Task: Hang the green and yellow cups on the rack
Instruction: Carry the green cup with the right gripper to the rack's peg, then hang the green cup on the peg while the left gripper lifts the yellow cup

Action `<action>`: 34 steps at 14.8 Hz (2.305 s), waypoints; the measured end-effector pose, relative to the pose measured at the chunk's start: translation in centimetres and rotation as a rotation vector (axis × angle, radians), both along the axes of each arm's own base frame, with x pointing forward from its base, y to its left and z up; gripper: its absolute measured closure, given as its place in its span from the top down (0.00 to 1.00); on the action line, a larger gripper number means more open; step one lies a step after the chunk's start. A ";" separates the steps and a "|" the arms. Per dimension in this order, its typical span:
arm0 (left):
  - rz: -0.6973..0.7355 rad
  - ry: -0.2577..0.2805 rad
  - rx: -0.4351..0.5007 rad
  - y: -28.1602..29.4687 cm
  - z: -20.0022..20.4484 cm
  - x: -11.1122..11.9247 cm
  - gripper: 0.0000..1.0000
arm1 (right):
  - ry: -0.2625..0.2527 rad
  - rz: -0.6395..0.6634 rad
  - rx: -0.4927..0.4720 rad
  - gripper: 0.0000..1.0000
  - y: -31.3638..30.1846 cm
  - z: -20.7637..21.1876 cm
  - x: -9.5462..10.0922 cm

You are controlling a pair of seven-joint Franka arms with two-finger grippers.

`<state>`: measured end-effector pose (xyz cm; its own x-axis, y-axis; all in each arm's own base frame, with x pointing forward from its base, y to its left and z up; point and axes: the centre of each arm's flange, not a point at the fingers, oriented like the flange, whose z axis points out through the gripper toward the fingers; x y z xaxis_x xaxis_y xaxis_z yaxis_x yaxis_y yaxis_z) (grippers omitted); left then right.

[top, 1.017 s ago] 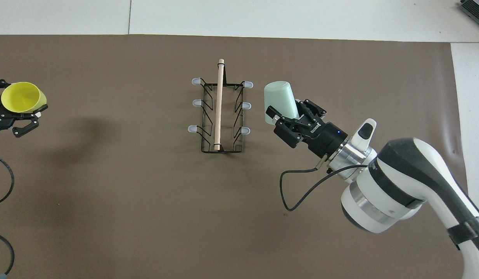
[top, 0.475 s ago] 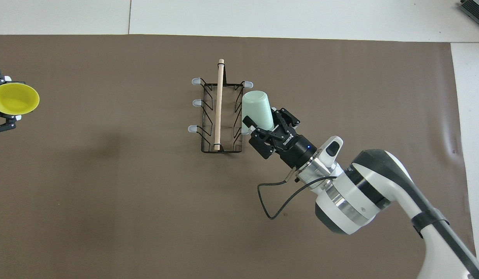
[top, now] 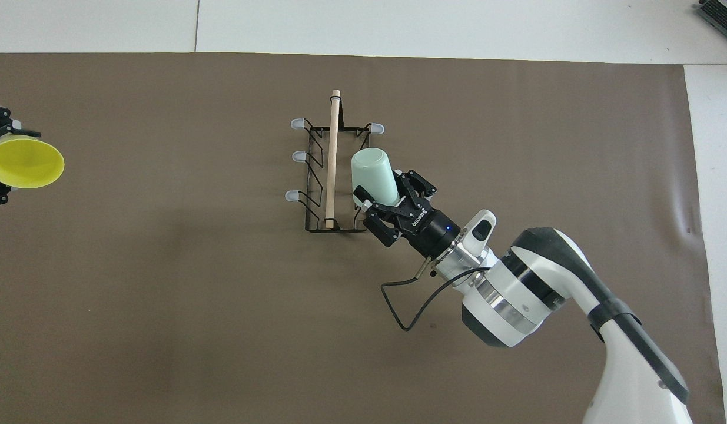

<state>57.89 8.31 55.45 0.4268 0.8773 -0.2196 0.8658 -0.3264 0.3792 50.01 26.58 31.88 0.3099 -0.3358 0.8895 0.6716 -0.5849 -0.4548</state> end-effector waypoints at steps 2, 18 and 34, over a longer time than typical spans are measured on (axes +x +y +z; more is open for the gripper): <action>-0.053 0.011 0.094 -2.1 0.4 -0.1 0.66 | -0.002 0.004 0.001 0.71 0.2 -0.1 -0.1; 0.122 0.006 0.615 -17.8 1.2 -0.9 0.66 | -0.082 0.021 -0.030 0.71 0.4 -3.1 -0.4; 0.223 -0.254 1.061 -31.0 1.7 -6.3 0.66 | -0.079 0.020 -0.055 1.00 0.1 -3.9 -1.0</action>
<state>51.56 -22.68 57.18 0.1624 0.6310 0.7586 0.8823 -0.4371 0.1747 49.00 26.66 27.97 0.2438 -0.2799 0.9286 0.7158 -0.5940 -0.3670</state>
